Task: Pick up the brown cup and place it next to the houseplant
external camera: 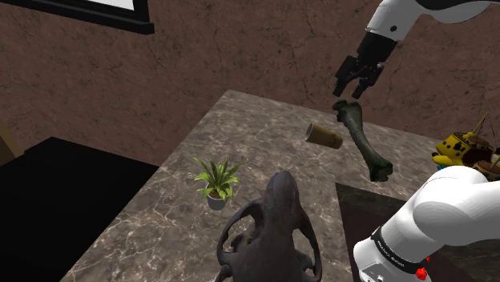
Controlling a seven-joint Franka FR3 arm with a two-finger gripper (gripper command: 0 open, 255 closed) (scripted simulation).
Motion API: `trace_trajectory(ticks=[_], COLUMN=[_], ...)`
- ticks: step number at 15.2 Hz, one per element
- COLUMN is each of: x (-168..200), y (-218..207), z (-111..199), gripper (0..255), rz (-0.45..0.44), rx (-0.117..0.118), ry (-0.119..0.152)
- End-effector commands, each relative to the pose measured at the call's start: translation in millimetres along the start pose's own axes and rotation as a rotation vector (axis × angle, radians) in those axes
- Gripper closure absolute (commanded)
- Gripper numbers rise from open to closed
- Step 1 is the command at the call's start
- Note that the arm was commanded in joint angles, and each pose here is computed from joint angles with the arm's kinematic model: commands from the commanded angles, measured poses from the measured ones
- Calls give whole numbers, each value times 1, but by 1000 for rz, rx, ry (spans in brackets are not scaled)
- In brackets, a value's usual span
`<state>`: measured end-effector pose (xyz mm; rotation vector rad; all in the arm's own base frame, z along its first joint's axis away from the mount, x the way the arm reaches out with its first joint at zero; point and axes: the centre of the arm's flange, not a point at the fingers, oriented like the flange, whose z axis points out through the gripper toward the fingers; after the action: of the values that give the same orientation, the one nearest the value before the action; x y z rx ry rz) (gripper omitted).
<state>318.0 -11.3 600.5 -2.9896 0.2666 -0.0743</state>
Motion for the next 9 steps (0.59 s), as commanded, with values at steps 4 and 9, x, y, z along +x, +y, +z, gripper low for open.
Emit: trace_trajectory(ticks=[4, 9], x=[12, 37], y=[43, 111], z=[14, 42], gripper=[0, 0], rz=[-59, -158], rx=[41, 108], ry=[-44, -116])
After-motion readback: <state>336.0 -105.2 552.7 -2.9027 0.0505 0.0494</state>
